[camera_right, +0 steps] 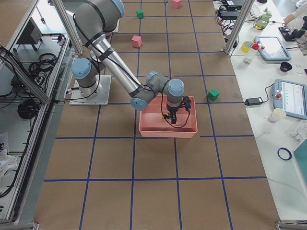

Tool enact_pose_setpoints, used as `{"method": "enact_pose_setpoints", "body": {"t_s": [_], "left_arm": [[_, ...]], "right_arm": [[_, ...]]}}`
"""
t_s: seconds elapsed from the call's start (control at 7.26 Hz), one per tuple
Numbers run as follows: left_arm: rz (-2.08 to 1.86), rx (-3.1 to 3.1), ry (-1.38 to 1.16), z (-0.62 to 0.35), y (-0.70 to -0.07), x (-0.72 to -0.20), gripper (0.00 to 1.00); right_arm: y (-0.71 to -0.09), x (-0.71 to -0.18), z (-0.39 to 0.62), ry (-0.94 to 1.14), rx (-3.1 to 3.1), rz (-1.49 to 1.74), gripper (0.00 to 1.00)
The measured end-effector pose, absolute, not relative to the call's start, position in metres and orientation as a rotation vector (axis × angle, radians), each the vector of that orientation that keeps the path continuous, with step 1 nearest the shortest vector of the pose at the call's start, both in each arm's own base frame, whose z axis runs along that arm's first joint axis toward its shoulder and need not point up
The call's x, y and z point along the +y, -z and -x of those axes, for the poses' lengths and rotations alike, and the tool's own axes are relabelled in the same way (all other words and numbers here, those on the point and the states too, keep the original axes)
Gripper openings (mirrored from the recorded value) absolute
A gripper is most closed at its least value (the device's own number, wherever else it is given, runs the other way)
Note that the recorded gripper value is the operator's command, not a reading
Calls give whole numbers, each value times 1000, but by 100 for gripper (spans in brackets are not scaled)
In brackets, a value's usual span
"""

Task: Align button upright
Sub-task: 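Lower the right gripper into the bin and grasp the switch body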

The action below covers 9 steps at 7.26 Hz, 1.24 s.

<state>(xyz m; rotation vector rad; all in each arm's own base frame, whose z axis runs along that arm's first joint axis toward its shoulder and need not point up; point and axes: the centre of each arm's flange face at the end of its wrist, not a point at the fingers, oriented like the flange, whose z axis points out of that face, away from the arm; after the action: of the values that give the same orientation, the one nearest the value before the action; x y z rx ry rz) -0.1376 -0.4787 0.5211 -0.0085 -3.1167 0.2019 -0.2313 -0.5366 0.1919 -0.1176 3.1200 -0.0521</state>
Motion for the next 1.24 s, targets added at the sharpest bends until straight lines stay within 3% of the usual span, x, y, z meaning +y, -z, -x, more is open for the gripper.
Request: {"method": "enact_pose_setpoints", "body": {"t_s": [0.28,0.69,0.96,1.1,1.24], "left_arm": [[7,-3116,-203,137,-521,-479,100],[8,-3117,-202,137,-521,-479,100],[7,-3117,-202,137,-521,-479,100],[7,-3117,-202,137,-521,-479,100],[7,-3117,-203,137,-521,-479,100]], "right_arm": [[-187,-536,231,44,3116,119,96],[-184,-534,230,28,3119,120,50],[-183,-533,230,19,3124,122,13],[-183,-532,230,15,3126,122,0],[-183,-532,231,10,3127,122,0]]}}
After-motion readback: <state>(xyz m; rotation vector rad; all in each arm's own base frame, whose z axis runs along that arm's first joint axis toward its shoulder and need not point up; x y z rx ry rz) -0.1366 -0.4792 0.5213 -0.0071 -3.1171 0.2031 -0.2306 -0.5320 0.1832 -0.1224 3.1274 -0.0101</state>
